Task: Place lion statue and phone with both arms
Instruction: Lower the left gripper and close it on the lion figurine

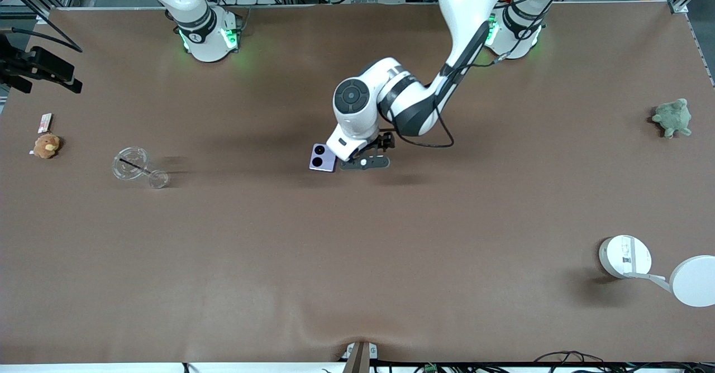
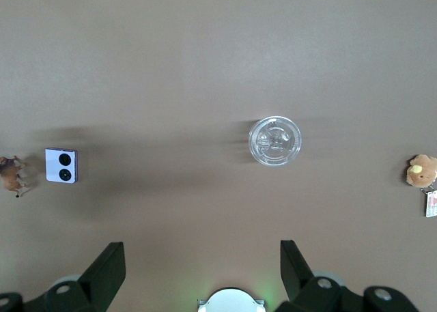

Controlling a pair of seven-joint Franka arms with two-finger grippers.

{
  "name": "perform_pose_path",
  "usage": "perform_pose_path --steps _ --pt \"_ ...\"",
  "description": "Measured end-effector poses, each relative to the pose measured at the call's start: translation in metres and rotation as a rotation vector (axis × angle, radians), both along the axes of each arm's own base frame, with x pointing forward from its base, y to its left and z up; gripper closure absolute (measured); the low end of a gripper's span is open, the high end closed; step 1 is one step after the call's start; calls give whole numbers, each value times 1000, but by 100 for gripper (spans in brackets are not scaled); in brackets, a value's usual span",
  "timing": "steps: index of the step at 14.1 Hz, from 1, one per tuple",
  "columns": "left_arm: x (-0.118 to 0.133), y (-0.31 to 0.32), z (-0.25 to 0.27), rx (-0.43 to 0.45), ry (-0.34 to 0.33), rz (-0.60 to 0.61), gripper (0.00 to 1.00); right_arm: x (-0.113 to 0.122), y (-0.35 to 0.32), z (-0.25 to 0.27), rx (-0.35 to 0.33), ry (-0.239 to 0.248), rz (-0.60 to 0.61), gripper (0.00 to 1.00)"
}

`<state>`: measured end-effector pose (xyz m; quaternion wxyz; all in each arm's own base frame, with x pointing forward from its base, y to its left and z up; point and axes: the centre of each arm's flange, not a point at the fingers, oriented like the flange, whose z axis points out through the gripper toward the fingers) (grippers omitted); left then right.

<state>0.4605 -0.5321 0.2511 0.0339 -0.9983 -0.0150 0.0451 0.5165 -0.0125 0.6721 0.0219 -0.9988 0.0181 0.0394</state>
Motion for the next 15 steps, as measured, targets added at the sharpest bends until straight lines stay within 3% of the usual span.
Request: perform_pose_path --steps 4,12,13,15 --pt "-15 -14 -38 4 10 -13 0 1 -3 -2 0 4 -5 0" --pt "-18 -13 -68 19 26 -6 0 19 5 -31 -2 55 9 0" --pt "-18 -13 -68 21 25 12 5 19 6 -30 -1 55 11 0" --pt "-18 -13 -68 24 22 41 26 21 11 -32 -2 60 20 0"
